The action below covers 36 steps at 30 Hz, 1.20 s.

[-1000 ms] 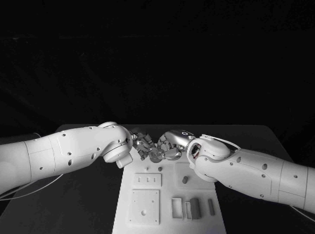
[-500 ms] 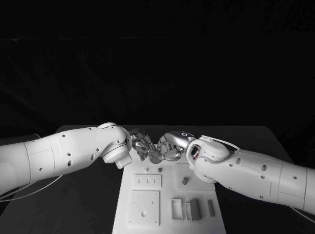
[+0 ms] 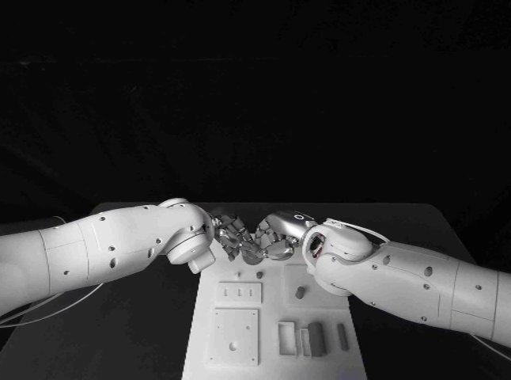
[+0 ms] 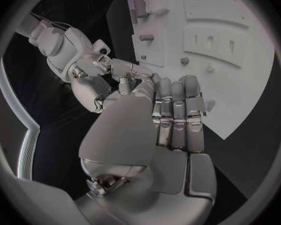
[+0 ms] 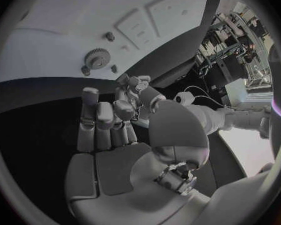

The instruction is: Assemble the parts on the task board

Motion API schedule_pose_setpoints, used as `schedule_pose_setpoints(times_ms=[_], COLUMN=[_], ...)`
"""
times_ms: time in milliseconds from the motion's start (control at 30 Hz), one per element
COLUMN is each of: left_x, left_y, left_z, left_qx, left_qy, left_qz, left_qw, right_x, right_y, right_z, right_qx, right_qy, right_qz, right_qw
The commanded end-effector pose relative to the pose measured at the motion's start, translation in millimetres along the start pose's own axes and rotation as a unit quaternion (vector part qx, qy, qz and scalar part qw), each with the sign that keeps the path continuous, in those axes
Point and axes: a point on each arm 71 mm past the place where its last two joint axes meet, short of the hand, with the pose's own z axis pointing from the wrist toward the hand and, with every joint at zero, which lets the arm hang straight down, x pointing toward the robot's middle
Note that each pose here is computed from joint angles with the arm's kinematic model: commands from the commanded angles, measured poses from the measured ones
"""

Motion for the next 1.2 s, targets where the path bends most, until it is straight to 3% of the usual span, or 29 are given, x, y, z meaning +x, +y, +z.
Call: schedule_pose_setpoints(times_ms=[33,933,1200], left_x=[2.6,0.9,-1.5], left_y=[-2.3,2.2,6.9], left_z=[0.3,-0.5,-1.8], left_qx=[0.003,-0.006,-0.020], left_qy=[0.006,0.017,0.011], left_qz=[-0.022,-0.023,-0.023], left_qw=[1.000,1.000,0.999], right_x=[-0.9,-5.4,-13.4], right_y=[3,-18,-43], right_z=[0.8,-6.7,-15.4], right_qx=[-0.008,0.016,0.044], right_qy=[-0.004,-0.018,-0.034], right_qz=[-0.005,-0.003,0.005], right_qw=[1.000,1.000,0.998])
